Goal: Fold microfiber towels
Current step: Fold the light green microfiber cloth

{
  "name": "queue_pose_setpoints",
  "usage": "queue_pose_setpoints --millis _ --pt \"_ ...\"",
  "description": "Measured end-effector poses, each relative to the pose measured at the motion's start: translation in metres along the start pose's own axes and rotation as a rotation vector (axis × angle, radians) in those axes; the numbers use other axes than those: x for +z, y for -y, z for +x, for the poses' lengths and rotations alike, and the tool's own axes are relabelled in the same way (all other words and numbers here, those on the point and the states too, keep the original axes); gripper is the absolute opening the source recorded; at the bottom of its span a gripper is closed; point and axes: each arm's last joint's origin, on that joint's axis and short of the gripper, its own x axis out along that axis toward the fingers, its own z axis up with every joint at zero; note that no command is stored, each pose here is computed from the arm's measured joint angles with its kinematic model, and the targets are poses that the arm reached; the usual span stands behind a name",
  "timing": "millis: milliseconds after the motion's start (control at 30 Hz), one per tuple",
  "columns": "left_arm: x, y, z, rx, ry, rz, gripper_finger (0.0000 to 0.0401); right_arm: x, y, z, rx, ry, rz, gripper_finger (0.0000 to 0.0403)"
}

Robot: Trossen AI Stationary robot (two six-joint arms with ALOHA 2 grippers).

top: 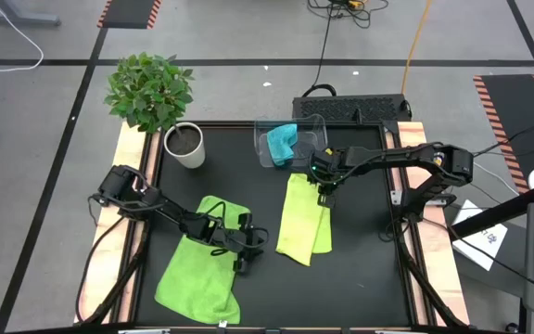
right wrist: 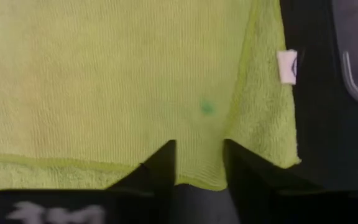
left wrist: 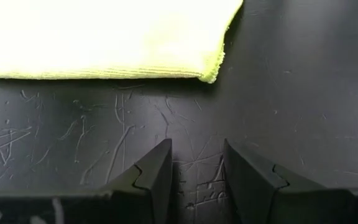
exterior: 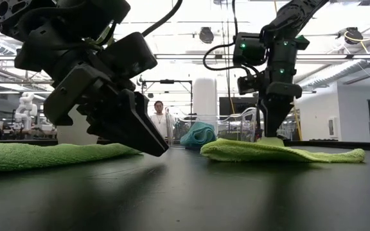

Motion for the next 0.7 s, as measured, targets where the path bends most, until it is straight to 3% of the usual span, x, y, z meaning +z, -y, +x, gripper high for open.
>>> queue_pose_setpoints --millis 200,400,533,700 --pt "0.000 0.003 -0.001 -0.008 0.000 0.006 0.0145 0.001 0.001 0.000 -0.029 0.012 0.022 0.0218" --pt "0.000 0.003 -0.001 -0.008 -0.001 0.008 0.0145 0.003 -0.011 -0.010 -0.120 0.059 -0.061 0.0238" --pt "-0.002 0.003 -0.001 -0.006 -0.015 0.011 0.0145 0.003 -0.042 -0.026 -0.098 0.157 -0.185 0.0231" --pt "-0.003 0.003 -0.001 -0.003 -0.028 0.014 0.0145 -0.005 -0.103 -0.033 -0.004 0.229 -0.301 0.0220"
